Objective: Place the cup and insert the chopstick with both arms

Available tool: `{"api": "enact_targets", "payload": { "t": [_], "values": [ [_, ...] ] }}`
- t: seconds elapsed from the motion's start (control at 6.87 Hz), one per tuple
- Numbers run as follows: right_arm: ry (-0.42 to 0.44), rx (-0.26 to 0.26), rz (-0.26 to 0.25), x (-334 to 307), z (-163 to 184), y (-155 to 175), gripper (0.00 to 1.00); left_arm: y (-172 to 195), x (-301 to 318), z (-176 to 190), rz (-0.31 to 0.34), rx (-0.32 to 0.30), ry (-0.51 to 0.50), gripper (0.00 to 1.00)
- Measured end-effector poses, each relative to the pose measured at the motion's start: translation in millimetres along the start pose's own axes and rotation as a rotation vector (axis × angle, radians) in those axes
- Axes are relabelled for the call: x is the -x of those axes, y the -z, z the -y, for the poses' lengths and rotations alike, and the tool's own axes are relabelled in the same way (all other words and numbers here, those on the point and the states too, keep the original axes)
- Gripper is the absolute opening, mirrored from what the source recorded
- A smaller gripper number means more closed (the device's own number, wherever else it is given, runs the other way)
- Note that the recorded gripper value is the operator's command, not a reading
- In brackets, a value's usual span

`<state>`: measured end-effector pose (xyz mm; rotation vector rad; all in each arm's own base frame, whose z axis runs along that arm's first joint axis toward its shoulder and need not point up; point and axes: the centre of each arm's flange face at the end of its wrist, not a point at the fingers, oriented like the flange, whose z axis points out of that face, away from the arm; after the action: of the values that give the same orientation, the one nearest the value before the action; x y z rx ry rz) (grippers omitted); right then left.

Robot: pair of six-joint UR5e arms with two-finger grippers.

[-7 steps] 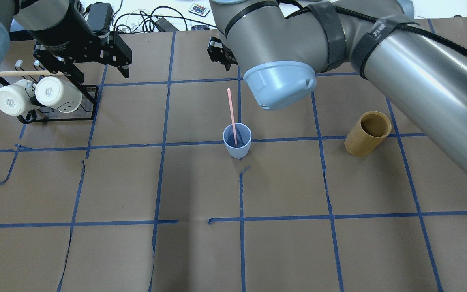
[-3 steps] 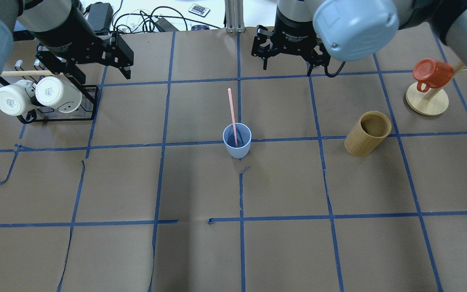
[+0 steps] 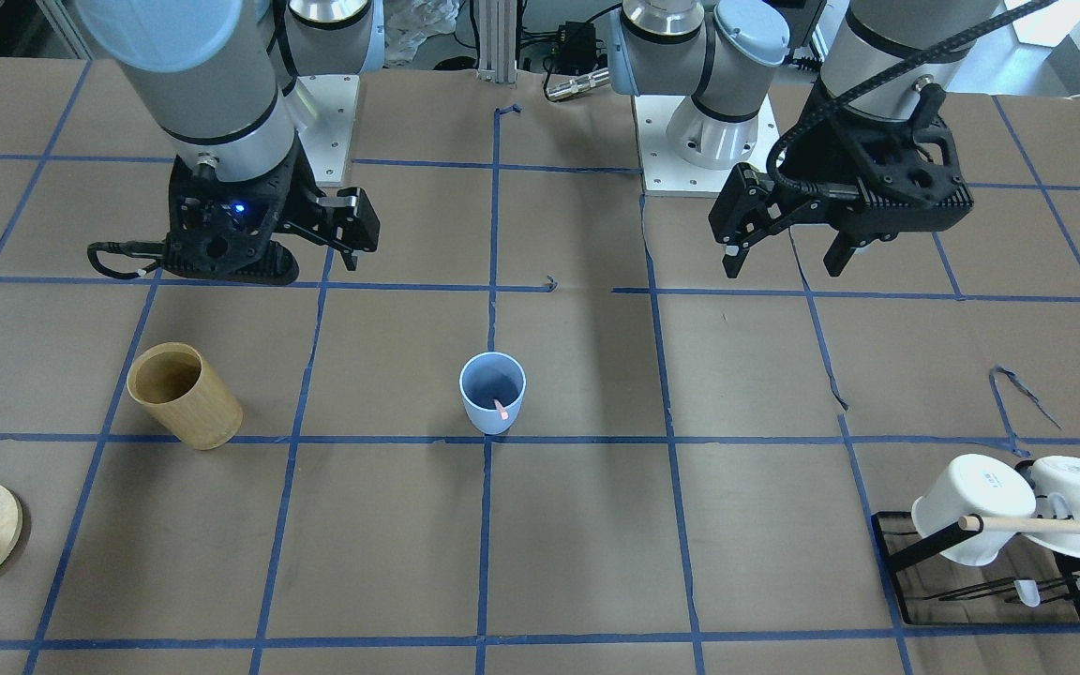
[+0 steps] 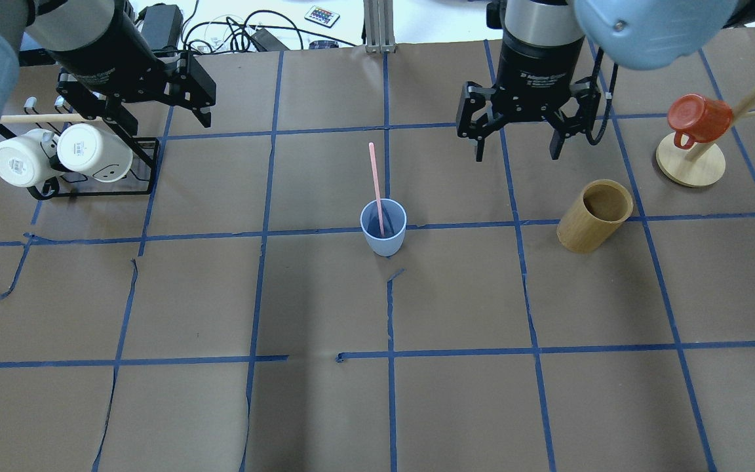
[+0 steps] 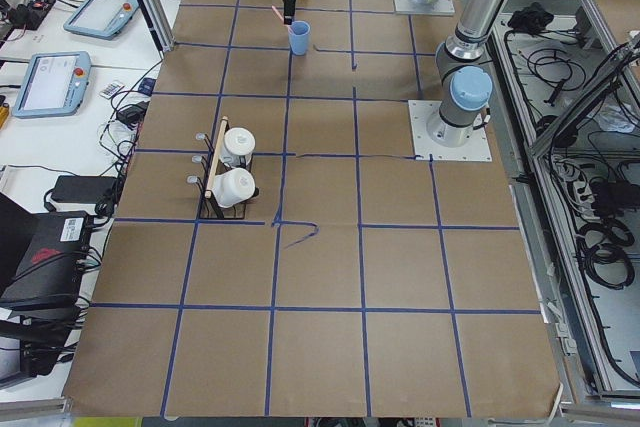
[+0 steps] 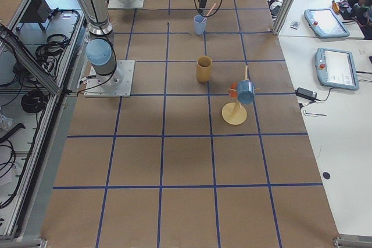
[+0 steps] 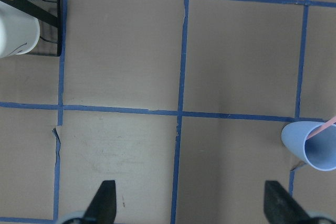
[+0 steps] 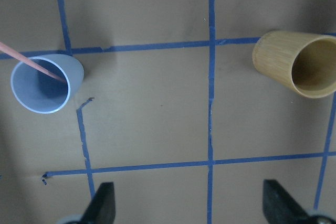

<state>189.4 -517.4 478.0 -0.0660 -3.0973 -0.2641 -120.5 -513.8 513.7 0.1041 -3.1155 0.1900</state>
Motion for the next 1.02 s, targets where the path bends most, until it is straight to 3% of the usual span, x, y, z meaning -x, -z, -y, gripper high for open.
{"api": "enact_targets", "payload": {
  "t": [0.29, 0.73, 1.02],
  "values": [
    [-0.015, 0.013, 0.004, -43.9, -25.6, 12.6, 1.00, 1.6, 0.0, -0.4, 0.000, -0.003, 0.000, 1.00],
    [-0.030, -0.072, -0.018, -56.3, -51.3, -1.8, 1.00, 0.7, 0.6, -6.2, 0.010, 0.009, -0.001, 1.00],
    [-0.033, -0.089, -0.039, -59.3, -55.4, -2.1, 1.00, -2.9, 0.0, -10.4, 0.010, 0.029, -0.002, 1.00]
  ]
}}
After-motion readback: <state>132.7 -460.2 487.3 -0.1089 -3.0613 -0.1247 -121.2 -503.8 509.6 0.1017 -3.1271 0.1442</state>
